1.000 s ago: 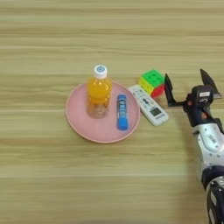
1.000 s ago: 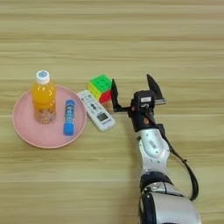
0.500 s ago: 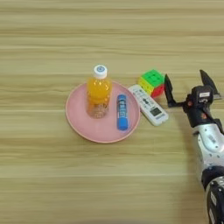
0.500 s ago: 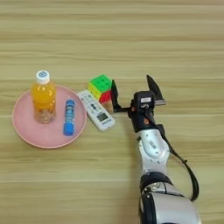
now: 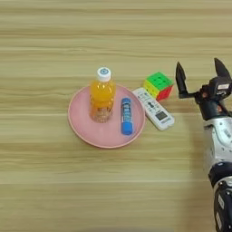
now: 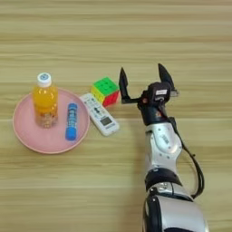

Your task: Move the objects on the table

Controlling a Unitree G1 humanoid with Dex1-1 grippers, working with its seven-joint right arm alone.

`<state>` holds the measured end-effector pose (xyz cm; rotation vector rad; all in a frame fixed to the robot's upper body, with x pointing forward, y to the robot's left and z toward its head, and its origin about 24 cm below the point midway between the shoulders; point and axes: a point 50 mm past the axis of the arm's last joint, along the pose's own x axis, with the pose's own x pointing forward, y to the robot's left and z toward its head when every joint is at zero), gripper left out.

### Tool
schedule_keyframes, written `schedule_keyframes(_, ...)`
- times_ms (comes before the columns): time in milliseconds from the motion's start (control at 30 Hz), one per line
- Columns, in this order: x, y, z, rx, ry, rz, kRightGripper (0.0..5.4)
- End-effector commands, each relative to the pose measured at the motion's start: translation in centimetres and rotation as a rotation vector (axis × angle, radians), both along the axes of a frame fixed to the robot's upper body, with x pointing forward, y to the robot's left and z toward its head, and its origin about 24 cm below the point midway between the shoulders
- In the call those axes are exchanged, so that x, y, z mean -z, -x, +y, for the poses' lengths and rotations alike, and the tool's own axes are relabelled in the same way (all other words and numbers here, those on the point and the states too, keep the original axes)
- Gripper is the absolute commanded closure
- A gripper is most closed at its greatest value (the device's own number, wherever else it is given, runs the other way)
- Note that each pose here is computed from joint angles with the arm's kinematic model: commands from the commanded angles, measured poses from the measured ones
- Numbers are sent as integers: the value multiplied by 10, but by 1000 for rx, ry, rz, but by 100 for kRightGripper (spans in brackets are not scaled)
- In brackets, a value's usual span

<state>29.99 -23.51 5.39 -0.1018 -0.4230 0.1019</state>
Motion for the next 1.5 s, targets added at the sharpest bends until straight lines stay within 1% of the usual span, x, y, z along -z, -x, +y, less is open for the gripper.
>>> schedule_keyframes(33, -37, -17, 9, -129, -49, -88, 7)
schedule_keyframes(100, -44, -16, 17, -244, -108, -86, 7)
schedule_keyframes(167, -53, -12, 24, -361, -134, -102, 7)
schedule_keyframes(233, -67, -4, 34, -512, -162, -129, 7)
schedule_keyframes(400, -84, 8, 47, -736, -214, -165, 7)
schedule_keyframes(467, -88, 12, 52, -827, -218, -164, 7)
schedule_keyframes(633, -92, 22, 65, -995, -199, -141, 7)
schedule_keyframes(700, -92, 25, 72, -1057, -153, -125, 7)
schedule_keyframes(800, -91, 27, 79, -1118, -88, -93, 7)
schedule_keyframes(833, -89, 26, 82, -1129, -47, -78, 7)
schedule_keyframes(1033, -73, 21, 101, -1118, 170, 9, 7)
schedule_keyframes(1167, -68, 19, 109, -1113, 251, 24, 7)
schedule_keyframes(1300, -59, 12, 116, -1039, 345, 45, 7)
schedule_keyframes(1500, -50, 11, 122, -1013, 395, 50, 7)
